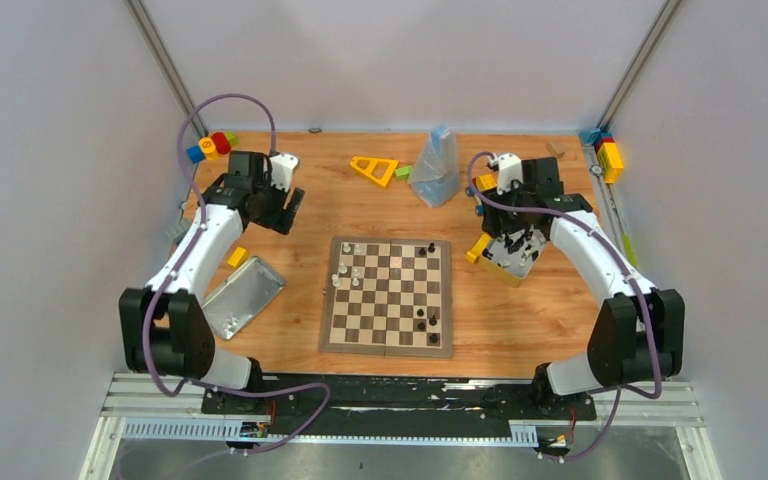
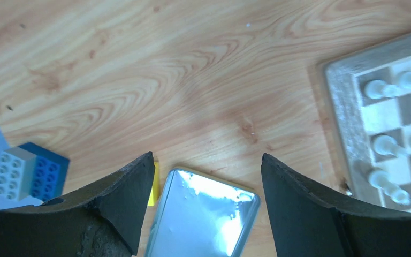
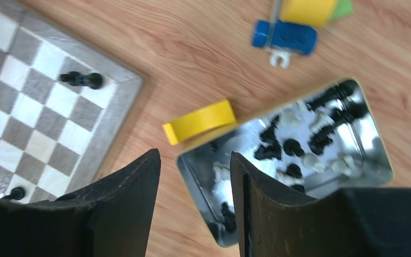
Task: Set up the chess pieces on the board
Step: Pick up the chess piece from the storage box.
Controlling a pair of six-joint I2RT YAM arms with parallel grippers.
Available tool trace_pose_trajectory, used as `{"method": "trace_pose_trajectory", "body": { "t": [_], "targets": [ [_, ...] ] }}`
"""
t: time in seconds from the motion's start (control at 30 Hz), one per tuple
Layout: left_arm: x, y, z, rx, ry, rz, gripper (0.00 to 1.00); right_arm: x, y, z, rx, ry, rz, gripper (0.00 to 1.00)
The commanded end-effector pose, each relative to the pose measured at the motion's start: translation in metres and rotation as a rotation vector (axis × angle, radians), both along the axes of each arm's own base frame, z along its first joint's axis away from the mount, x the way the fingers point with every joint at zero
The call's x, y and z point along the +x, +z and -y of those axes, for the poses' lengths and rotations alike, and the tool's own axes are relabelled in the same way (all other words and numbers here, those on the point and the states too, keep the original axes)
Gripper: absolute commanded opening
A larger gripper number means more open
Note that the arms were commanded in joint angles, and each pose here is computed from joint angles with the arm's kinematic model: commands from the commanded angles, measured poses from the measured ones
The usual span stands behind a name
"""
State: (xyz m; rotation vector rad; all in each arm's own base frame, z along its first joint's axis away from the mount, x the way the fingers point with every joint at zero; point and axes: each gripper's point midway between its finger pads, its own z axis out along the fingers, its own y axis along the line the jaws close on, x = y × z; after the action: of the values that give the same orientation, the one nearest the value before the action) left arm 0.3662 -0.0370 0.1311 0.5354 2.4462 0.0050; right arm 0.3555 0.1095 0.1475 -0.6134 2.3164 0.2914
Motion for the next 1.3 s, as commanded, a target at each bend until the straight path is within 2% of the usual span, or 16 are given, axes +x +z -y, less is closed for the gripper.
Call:
{"method": "trace_pose_trajectory", "body": {
  "t": [0.0, 0.17, 0.53, 0.9, 1.27],
  "targets": [
    [-0.018, 0.049, 0.018, -0.059, -0.109, 0.115, 0.81, 0.006, -0.005, 0.030, 0.005, -0.117, -0.060, 0.51],
    [-0.038, 0.072, 0.030, -0.113, -0.186, 0.183, 0.83, 0.019, -0.027, 0.055, -0.037, -0.208, -0.127, 0.47],
    [-0.041, 0.061, 0.034, -0.127, -0.201, 0.177, 0.83, 0.036, -0.058, 0.104, -0.094, -0.316, -0.212, 0.40],
    [-0.041, 0.056, 0.036, -0.132, -0.215, 0.162, 0.85, 0.045, -0.076, 0.120, -0.130, -0.340, -0.250, 0.37],
    [-0.040, 0.054, 0.034, -0.121, -0.213, 0.160, 0.85, 0.051, -0.090, 0.120, -0.126, -0.329, -0.288, 0.26]
  ]
}}
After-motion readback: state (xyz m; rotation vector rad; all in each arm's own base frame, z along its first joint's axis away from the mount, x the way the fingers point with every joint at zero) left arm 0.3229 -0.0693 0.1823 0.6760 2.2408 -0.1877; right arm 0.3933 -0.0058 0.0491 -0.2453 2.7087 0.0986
